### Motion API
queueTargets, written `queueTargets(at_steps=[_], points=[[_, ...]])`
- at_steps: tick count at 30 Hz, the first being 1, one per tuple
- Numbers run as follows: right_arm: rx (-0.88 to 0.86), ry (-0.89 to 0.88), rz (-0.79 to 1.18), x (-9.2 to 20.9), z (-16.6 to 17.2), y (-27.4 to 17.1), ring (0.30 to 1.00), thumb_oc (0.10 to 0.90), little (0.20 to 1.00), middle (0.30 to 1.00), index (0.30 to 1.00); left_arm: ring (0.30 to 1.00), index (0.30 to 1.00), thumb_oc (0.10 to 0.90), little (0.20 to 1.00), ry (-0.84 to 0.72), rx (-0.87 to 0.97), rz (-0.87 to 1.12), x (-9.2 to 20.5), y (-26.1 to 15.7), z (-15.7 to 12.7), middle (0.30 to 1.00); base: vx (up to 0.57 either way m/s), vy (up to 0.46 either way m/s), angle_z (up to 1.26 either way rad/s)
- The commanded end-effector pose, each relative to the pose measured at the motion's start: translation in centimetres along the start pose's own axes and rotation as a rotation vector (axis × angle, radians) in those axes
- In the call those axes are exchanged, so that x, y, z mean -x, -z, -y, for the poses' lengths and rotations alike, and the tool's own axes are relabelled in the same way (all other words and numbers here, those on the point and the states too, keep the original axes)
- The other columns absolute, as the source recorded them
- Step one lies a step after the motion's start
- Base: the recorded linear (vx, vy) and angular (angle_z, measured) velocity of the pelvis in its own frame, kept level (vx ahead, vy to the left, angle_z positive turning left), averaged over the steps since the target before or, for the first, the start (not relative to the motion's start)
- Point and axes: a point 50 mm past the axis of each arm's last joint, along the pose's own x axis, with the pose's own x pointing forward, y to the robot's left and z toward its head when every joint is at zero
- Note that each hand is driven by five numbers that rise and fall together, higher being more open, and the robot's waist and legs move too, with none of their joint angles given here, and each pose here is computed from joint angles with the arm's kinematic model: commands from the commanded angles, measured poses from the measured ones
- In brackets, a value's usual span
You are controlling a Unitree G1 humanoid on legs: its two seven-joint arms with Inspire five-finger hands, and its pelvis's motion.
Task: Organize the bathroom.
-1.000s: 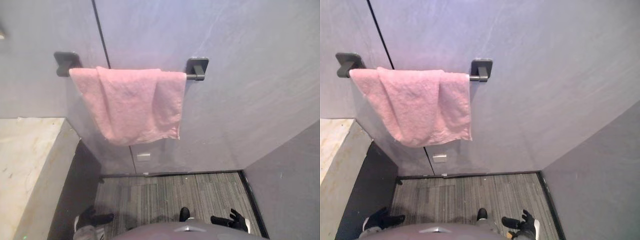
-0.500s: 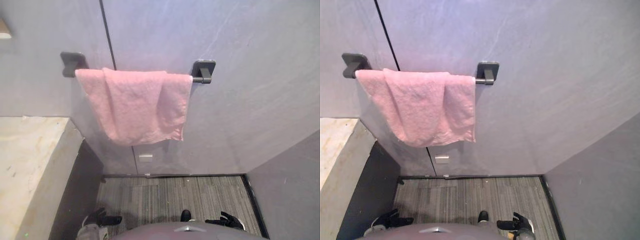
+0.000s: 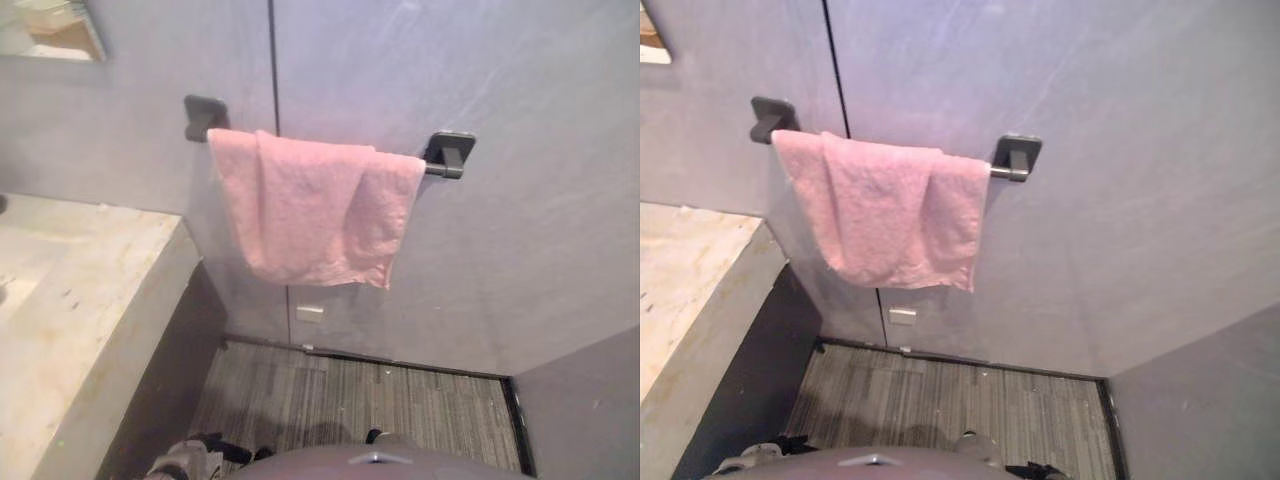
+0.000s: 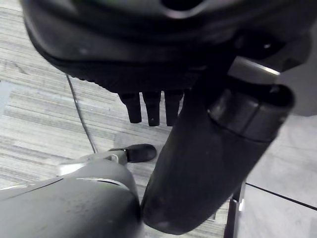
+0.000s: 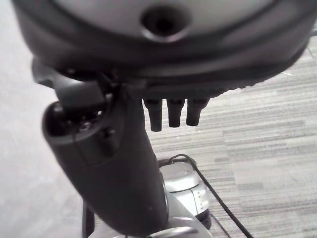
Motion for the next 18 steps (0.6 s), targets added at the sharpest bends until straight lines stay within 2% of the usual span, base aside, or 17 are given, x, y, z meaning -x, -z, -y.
queueTargets(at_steps=[1, 7, 12, 18], points=[[0.039, -0.051, 0.017, 0.0, -1.3, -0.6, 0.900, 0.800, 0.900, 0.900, 0.900, 0.900, 0.900, 0.800, 0.900, 0.015, -0.059, -0.012, 0.0, 0.5, 0.8, 0.900, -0.29, -0.183, 1.04], [0.049, -0.088, 0.090, 0.2, -1.1, -3.3, 0.900, 0.800, 0.900, 0.900, 0.900, 0.900, 0.900, 0.800, 0.900, 0.027, -0.090, 0.074, 0.0, -0.2, 1.1, 0.900, -0.27, -0.130, 0.40], [0.027, -0.065, 0.058, 0.1, -0.5, -3.0, 0.900, 0.800, 0.900, 0.900, 0.900, 0.900, 0.900, 0.800, 0.900, 0.024, -0.184, 0.088, 0.0, -0.4, 0.9, 0.900, -0.29, 0.007, 1.15], [0.109, -0.033, -0.014, 0.1, -0.2, -2.3, 0.900, 0.800, 0.900, 0.900, 0.900, 0.900, 0.900, 0.800, 0.900, 0.002, -0.060, 0.138, 0.1, -0.3, 0.6, 0.900, -0.32, 0.175, 0.88]])
